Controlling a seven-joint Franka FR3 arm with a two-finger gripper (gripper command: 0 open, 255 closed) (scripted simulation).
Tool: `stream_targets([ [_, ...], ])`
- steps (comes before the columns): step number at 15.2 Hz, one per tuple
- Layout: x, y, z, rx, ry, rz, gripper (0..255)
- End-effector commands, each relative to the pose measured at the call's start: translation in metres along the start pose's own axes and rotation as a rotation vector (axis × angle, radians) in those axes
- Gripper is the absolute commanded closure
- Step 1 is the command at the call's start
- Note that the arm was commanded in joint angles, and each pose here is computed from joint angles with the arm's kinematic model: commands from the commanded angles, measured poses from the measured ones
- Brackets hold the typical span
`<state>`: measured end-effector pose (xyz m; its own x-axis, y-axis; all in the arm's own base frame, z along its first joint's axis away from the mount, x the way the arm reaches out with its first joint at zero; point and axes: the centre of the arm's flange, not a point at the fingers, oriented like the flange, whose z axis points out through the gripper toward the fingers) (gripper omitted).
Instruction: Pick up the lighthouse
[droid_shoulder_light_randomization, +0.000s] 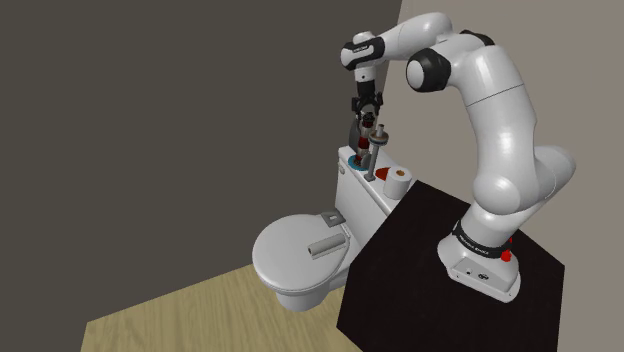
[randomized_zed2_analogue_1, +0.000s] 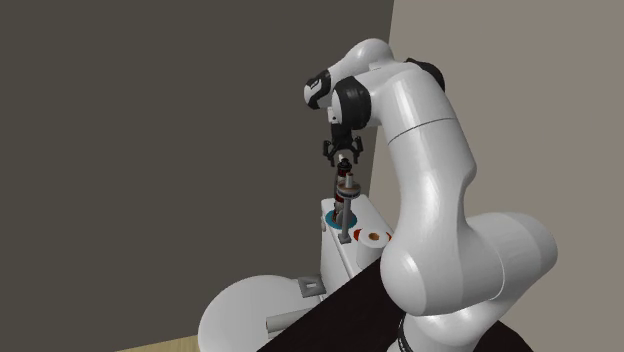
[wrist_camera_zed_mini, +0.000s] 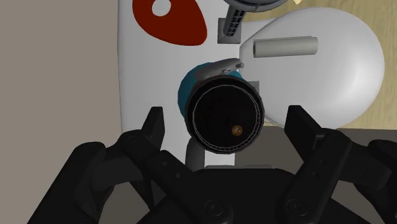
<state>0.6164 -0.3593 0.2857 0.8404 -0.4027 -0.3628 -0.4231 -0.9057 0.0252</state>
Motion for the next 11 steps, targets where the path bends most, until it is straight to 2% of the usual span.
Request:
stream_targets([
  [1, 0.0007, 0.0, 0.0018, 0.0, 0.001, 0.0, 255],
  [11, -0.0019, 0.0004, -0.0036, 0.0, 0.001, 0.0, 255],
])
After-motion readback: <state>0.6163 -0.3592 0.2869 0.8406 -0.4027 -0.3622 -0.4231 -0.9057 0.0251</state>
